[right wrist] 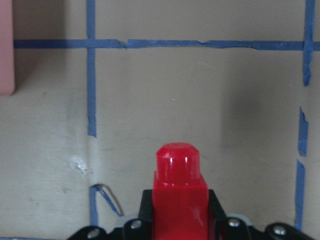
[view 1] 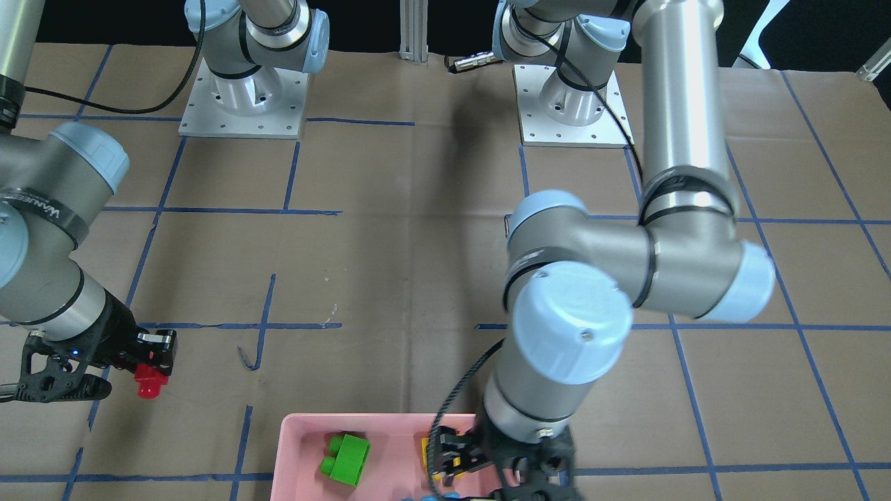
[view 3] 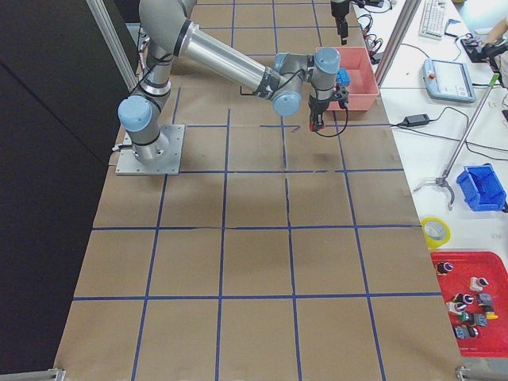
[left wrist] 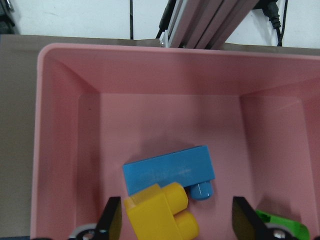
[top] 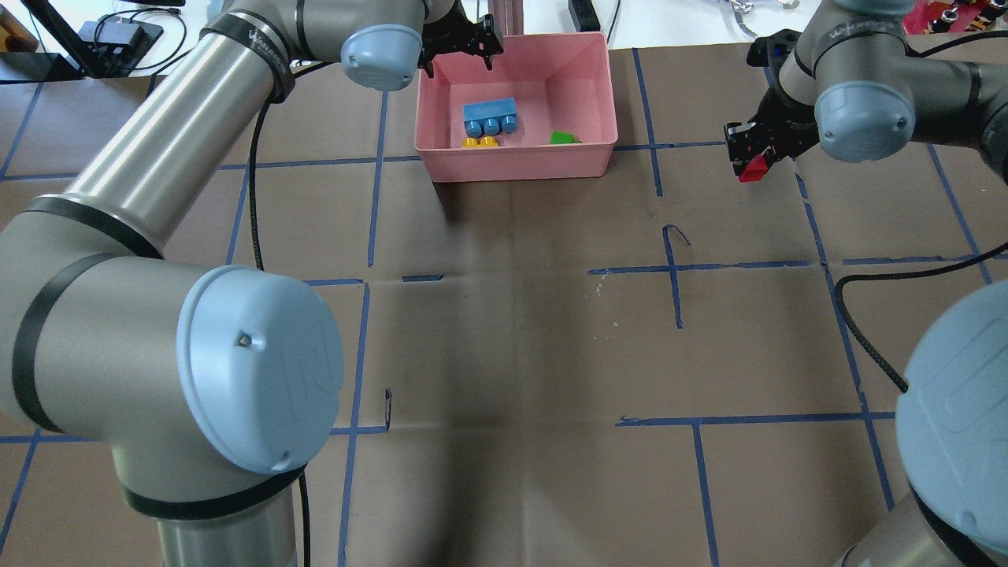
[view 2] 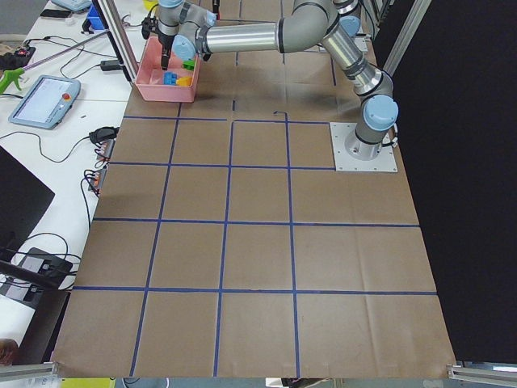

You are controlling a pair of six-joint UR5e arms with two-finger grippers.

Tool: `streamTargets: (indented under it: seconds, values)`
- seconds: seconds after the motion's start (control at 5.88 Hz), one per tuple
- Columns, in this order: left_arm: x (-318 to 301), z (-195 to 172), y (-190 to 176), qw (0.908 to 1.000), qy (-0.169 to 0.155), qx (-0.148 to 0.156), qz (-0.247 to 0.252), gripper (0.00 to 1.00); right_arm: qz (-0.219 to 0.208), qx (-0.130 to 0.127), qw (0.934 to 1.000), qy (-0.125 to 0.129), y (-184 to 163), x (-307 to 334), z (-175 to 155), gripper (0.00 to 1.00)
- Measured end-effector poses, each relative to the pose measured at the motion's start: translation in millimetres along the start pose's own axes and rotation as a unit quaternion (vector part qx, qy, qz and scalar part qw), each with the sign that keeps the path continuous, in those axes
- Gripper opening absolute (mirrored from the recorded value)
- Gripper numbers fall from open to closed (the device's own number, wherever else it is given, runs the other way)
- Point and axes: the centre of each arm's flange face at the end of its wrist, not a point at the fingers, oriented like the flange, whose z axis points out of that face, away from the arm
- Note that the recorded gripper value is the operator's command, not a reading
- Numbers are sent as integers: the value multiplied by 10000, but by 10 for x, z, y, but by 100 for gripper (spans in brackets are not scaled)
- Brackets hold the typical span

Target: Put all blocks into box

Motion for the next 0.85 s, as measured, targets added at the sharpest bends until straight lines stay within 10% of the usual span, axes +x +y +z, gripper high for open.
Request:
streamTargets:
  seconds: [0.34,0.85]
  values:
    - [-522,-898,213,9982,-275,-527,-74,99,914,122,9863,-1366,-172,-424,-552,10]
    - [-870,-1752,1494,9936,-635,-875,335,99,981,167,9730,-2082,-564,-1385,-585,13]
